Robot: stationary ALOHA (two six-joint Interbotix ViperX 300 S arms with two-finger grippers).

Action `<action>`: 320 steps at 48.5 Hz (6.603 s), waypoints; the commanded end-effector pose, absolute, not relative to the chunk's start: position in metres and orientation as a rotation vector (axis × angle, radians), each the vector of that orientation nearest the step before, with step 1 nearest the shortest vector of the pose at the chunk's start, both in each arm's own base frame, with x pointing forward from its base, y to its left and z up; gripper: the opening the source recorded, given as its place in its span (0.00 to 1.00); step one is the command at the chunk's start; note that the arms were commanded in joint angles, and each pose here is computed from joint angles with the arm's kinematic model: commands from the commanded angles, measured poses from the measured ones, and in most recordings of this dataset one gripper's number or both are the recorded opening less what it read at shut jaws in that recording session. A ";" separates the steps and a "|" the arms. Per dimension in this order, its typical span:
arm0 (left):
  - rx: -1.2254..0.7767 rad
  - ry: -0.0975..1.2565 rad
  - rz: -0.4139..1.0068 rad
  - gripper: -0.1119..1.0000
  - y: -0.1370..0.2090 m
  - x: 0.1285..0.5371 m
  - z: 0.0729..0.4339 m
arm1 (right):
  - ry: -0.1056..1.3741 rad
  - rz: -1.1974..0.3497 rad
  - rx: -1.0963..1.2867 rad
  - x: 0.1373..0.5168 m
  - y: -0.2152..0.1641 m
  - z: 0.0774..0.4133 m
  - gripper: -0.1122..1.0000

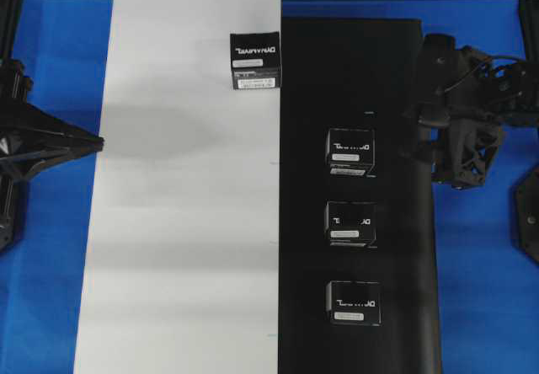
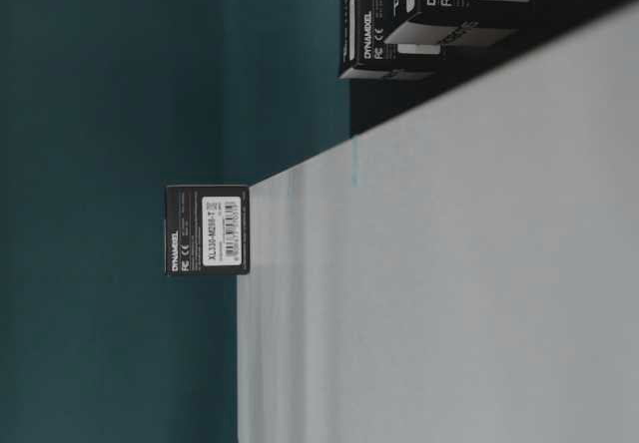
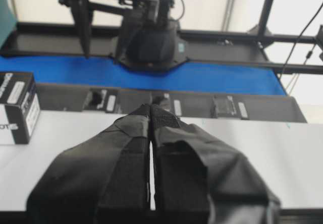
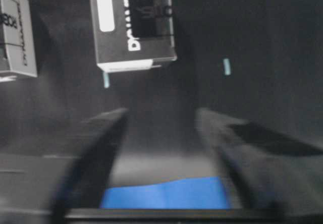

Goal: Place the box from the black base onto the white base.
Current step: 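Move the right gripper over the top box on the black base, then lower the open right gripper around the top black-and-white box and close, then lift the box and carry it left onto the white base, then lower the box onto the white base below the other box and release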

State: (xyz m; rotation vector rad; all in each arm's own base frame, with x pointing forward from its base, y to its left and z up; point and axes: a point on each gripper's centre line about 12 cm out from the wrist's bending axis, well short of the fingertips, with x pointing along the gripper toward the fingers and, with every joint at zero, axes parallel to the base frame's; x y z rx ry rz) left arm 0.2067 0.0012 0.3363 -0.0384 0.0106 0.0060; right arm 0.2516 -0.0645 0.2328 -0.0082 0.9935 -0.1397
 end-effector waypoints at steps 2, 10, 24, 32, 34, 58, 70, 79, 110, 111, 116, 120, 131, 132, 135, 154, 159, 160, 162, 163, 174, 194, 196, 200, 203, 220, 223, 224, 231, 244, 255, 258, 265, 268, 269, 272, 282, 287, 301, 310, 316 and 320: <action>-0.035 -0.011 0.002 0.09 0.001 0.209 0.346 | 0.984 -0.135 0.008 0.257 -0.064 0.233 0.95; -0.038 -0.006 0.003 0.09 0.001 0.210 0.345 | 0.950 -0.137 0.036 0.260 -0.063 0.231 1.00; -0.040 -0.005 0.003 0.09 0.001 0.210 0.344 | 0.923 -0.092 0.125 0.257 -0.055 0.214 1.00; -0.063 -0.001 -0.007 0.09 -0.001 0.210 0.343 | 0.914 -0.059 0.134 0.256 -0.058 0.210 1.00; -0.075 0.000 -0.008 0.09 -0.002 0.210 0.343 | 0.915 -0.054 0.131 0.256 -0.060 0.209 1.00; -0.101 0.002 -0.008 0.09 -0.002 0.211 0.343 | 0.970 -0.019 0.070 0.264 -0.075 0.189 1.00; -0.101 0.034 -0.005 0.09 -0.001 0.217 0.336 | 0.960 -0.030 0.056 0.269 -0.078 0.186 1.00; -0.103 0.045 -0.003 0.09 -0.001 0.220 0.334 | 0.969 -0.026 0.050 0.273 -0.077 0.180 1.00; -0.100 0.046 -0.003 0.09 -0.001 0.220 0.333 | 0.953 -0.035 0.025 0.304 -0.081 0.168 1.00; -0.100 0.048 -0.004 0.09 -0.001 0.220 0.333 | 0.953 -0.034 0.024 0.305 -0.081 0.168 1.00; -0.100 0.049 -0.003 0.09 -0.001 0.220 0.332 | 0.958 -0.025 0.021 0.310 -0.079 0.167 1.00; -0.100 0.048 -0.004 0.09 -0.001 0.220 0.333 | 0.962 -0.019 0.021 0.311 -0.078 0.166 1.00; -0.100 0.049 -0.003 0.09 -0.001 0.220 0.332 | 0.953 -0.023 0.022 0.312 -0.076 0.166 1.00; -0.100 0.049 -0.004 0.09 -0.001 0.220 0.332 | 0.951 -0.025 0.022 0.313 -0.077 0.166 1.00; -0.100 0.051 -0.003 0.09 -0.001 0.220 0.331 | 0.942 -0.031 0.020 0.313 -0.077 0.167 1.00; -0.101 0.051 -0.004 0.09 -0.001 0.220 0.331 | 0.905 -0.105 0.135 0.316 -0.077 0.167 0.98; -0.103 0.054 -0.004 0.09 -0.001 0.220 0.330 | 0.909 -0.109 0.155 0.315 -0.075 0.166 0.92; -0.103 0.054 -0.004 0.09 -0.001 0.220 0.330 | 0.906 -0.110 0.156 0.316 -0.075 0.167 0.90; -0.103 0.052 -0.004 0.09 -0.001 0.220 0.331 | 0.907 -0.107 0.158 0.316 -0.074 0.167 0.85; -0.101 0.052 -0.004 0.09 -0.001 0.220 0.331 | 0.907 -0.107 0.158 0.316 -0.074 0.167 0.81; -0.101 0.054 -0.004 0.09 -0.001 0.220 0.330 | 0.923 -0.075 0.155 0.317 -0.065 0.168 0.62; -0.103 0.049 0.000 0.09 0.000 0.220 0.331 | 0.828 0.011 0.128 0.321 -0.059 0.253 0.60; -0.104 0.049 0.001 0.09 0.000 0.219 0.332 | 0.829 0.022 0.124 0.322 -0.059 0.260 0.60; -0.103 0.046 0.000 0.09 0.000 0.220 0.332 | 0.838 0.046 0.116 0.324 -0.057 0.272 0.59; -0.103 0.045 0.000 0.09 0.000 0.219 0.332 | 0.836 0.059 0.112 0.327 -0.056 0.281 0.54; -0.104 0.042 -0.004 0.09 -0.001 0.218 0.334 | 0.779 0.079 0.086 0.352 -0.058 0.314 0.54; -0.103 0.045 -0.004 0.09 -0.001 0.218 0.333 | 0.776 0.085 0.084 0.358 -0.058 0.316 0.54; -0.103 0.045 -0.004 0.09 -0.001 0.218 0.333 | 0.774 0.087 0.082 0.359 -0.057 0.317 0.54; -0.104 0.043 -0.004 0.09 -0.001 0.218 0.333 | 0.757 0.095 0.074 0.375 -0.056 0.322 0.54; -0.103 0.045 -0.004 0.09 -0.001 0.218 0.332 | 0.760 0.116 0.067 0.400 -0.053 0.320 0.54; -0.103 0.045 -0.009 0.09 -0.002 0.218 0.332 | 0.778 0.117 0.059 0.414 -0.050 0.307 0.54; -0.104 0.047 -0.009 0.09 -0.002 0.218 0.332 | 0.774 0.104 0.073 0.417 -0.050 0.304 0.54; -0.103 0.047 -0.009 0.09 -0.002 0.218 0.332 | 0.791 0.077 0.085 0.421 -0.053 0.295 0.54; -0.104 0.050 -0.008 0.09 -0.002 0.218 0.332 | 0.800 0.075 0.082 0.422 -0.053 0.292 0.54; -0.104 0.053 -0.008 0.09 -0.002 0.218 0.331 | 0.802 0.074 0.080 0.422 -0.053 0.291 0.54; -0.102 0.057 -0.008 0.09 -0.002 0.218 0.331 | 0.805 0.075 0.079 0.423 -0.052 0.291 0.54; -0.102 0.063 -0.008 0.09 -0.002 0.217 0.330 | 0.823 0.080 0.080 0.429 -0.051 0.282 0.54; -0.102 0.063 -0.008 0.09 -0.002 0.217 0.330 | 0.833 0.081 0.073 0.433 -0.051 0.278 0.54; -0.104 0.065 -0.014 0.09 -0.004 0.217 0.330 | 0.887 0.085 0.001 0.432 -0.052 0.273 0.54; -0.104 0.067 -0.015 0.09 -0.004 0.217 0.329 | 0.911 0.092 0.007 0.430 -0.050 0.271 0.54; -0.102 0.067 -0.015 0.09 -0.004 0.217 0.329 | 0.912 0.076 0.028 0.431 -0.051 0.269 0.54; -0.102 0.068 -0.015 0.09 -0.004 0.217 0.329 | 0.910 0.064 0.041 0.433 -0.051 0.268 0.55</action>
